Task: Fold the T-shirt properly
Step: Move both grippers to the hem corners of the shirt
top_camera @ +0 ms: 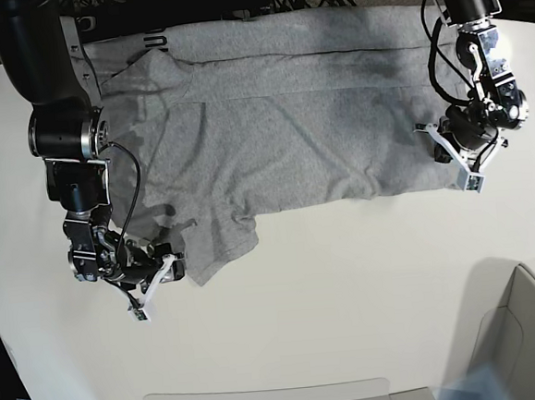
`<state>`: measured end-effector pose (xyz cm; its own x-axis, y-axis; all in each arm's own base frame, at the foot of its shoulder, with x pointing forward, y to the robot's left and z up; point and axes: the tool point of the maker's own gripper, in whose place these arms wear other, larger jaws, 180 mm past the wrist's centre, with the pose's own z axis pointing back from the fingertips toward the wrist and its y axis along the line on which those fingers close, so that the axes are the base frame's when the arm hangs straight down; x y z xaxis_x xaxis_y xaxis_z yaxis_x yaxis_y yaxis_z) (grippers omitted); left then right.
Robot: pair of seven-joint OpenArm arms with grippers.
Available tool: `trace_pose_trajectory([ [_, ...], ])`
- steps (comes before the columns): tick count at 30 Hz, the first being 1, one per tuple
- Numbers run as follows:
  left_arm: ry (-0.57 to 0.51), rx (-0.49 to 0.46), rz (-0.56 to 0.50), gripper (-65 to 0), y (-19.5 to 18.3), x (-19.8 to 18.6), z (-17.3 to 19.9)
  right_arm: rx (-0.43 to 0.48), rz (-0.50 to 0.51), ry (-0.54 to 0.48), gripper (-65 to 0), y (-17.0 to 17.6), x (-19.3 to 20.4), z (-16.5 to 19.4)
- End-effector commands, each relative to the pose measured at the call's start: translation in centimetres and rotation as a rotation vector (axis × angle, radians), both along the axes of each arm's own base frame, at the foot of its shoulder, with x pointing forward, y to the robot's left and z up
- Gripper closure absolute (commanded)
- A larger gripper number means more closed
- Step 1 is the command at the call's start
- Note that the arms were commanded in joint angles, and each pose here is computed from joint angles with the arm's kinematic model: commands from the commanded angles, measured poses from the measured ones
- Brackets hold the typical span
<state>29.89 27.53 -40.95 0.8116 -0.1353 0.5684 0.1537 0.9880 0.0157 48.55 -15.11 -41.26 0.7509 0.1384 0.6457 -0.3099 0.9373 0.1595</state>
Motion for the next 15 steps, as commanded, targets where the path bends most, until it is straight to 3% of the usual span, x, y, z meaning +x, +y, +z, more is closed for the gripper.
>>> trace_pose_trajectory([
  [1, -0.049, 0.011, -0.002, 0.0, 0.4, 1.1, 1.5, 0.017, -0.006, -0.072, -29.6, -0.1, 2.1, 2.6],
  [12, -0.050, 0.011, -0.004, 0.0, 0.4, 1.1, 1.6, 0.033, 0.024, 0.038, -29.6, 2.0, -0.5, -0.7],
  [15, -0.073, 0.018, 0.004, 0.0, 0.8, 1.4, 2.3, 0.054, 0.108, 0.095, -29.6, 3.6, -1.8, -1.1],
])
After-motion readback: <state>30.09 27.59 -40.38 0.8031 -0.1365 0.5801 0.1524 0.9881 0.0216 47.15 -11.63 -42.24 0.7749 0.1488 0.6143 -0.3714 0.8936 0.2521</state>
